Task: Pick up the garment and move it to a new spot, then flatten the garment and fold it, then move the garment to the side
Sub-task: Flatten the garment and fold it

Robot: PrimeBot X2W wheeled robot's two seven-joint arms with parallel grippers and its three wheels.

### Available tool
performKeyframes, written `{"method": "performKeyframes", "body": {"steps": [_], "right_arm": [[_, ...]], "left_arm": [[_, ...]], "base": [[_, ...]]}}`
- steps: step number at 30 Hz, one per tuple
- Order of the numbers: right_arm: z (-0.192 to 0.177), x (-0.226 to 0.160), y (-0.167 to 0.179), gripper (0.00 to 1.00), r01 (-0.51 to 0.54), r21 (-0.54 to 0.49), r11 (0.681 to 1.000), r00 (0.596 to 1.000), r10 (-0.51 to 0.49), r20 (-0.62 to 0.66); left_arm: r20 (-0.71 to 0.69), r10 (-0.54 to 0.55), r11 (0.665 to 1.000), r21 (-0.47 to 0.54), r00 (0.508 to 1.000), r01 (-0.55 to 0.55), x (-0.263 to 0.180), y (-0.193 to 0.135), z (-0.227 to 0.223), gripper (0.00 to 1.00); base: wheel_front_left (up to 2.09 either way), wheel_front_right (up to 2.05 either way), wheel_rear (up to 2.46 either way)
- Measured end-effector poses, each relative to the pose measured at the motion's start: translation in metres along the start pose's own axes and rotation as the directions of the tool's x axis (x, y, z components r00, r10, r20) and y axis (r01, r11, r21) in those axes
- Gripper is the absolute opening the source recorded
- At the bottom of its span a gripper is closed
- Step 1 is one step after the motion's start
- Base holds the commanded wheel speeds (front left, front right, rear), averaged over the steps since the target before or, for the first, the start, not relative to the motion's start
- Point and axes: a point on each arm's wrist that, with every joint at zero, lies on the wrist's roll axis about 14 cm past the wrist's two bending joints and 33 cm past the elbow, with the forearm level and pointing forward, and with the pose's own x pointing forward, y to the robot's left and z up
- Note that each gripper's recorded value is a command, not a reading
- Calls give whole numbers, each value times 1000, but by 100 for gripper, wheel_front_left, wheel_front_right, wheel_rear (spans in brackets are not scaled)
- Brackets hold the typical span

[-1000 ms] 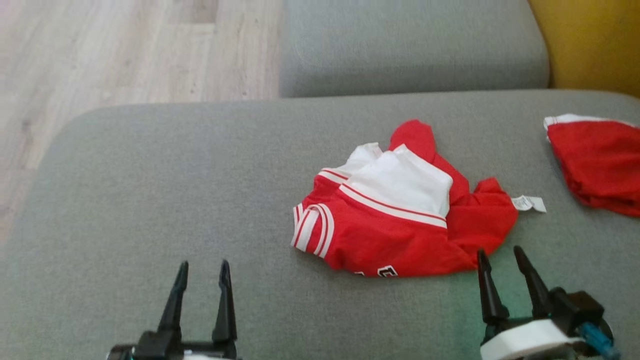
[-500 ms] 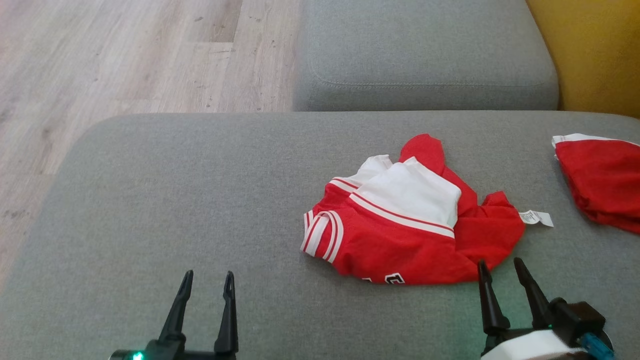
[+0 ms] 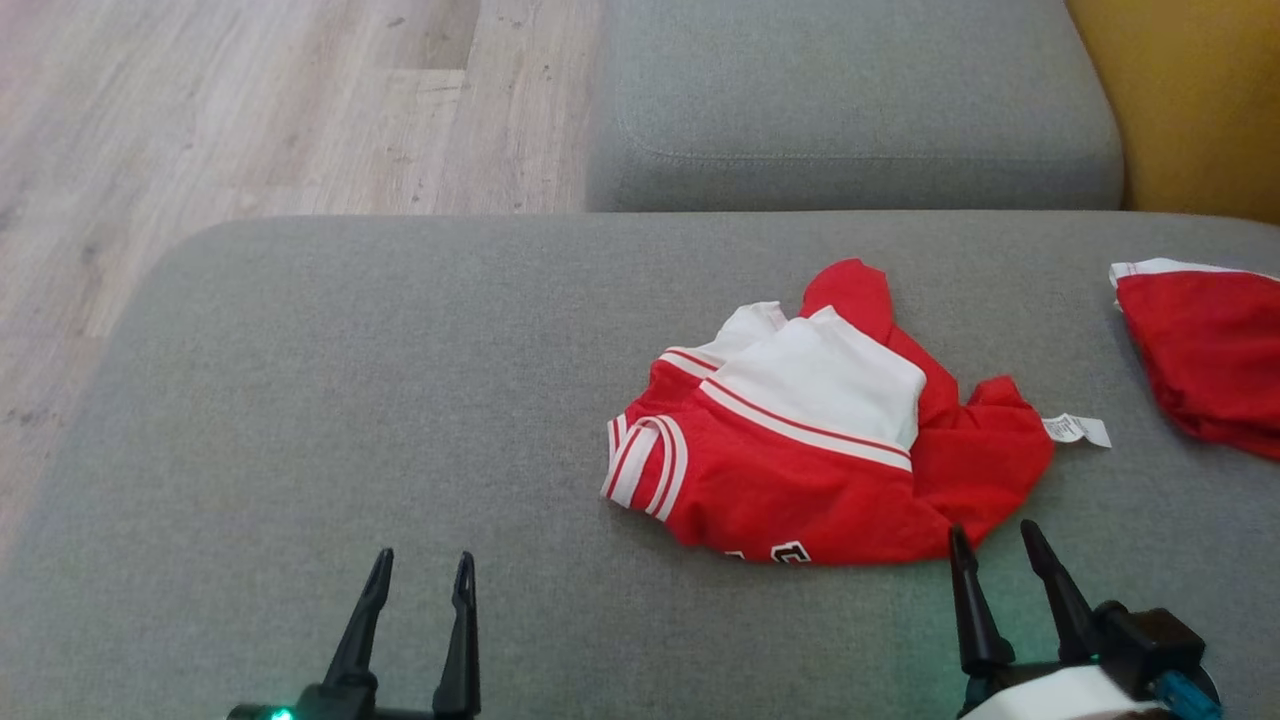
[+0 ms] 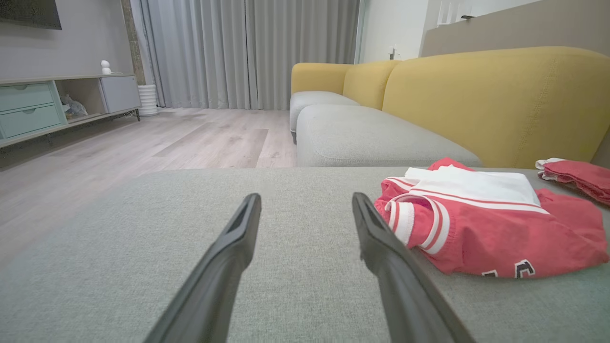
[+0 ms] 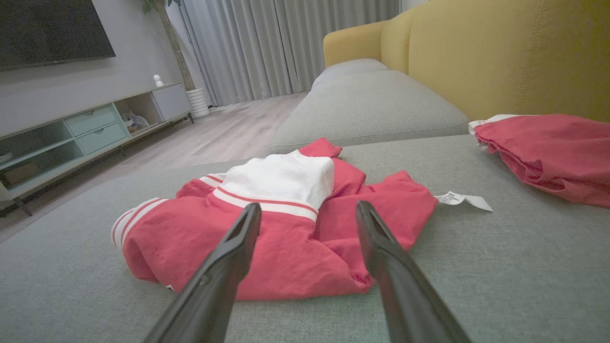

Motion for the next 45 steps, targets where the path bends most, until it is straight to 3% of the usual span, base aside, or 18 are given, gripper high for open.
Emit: {"method": "performKeyframes", "body": {"steps": [8,14,19,22,26,29,33,45], "right_arm": [[-9,2,2,100,-7,7,1000,1000,7,-30],[-15,9,-1,100,-1,-5,1000,999,0,-54],[-13,30,-12,100,18,-22,1000,999,-19,-50],[-17,34,-27,100,58,-33,998,996,-60,-64],[-23,27,-44,100,113,-36,993,990,-115,-84],[-26,24,-52,100,140,-39,989,985,-143,-96],[-29,21,-61,100,171,-36,985,979,-174,-107],[-33,21,-62,100,172,-36,984,977,-176,-122]], "left_arm": [[-66,-91,995,32,994,93,9,-18,-19,100],[-52,-241,967,71,969,245,58,-49,-11,100],[-63,-401,905,129,914,406,117,-90,-4,100],[-87,-502,843,170,860,510,157,-126,1,100],[-297,-545,783,154,784,603,168,-153,-43,100],[-431,-549,759,103,716,643,163,-162,-80,100],[-509,-530,754,83,678,652,170,-161,-105,100],[-526,-465,782,133,712,609,191,-149,-112,100]], "base": [[0,0,0],[0,0,0],[0,0,0],[0,0,0],[0,0,0],[0,0,0],[0,0,0],[0,0,0]]}}
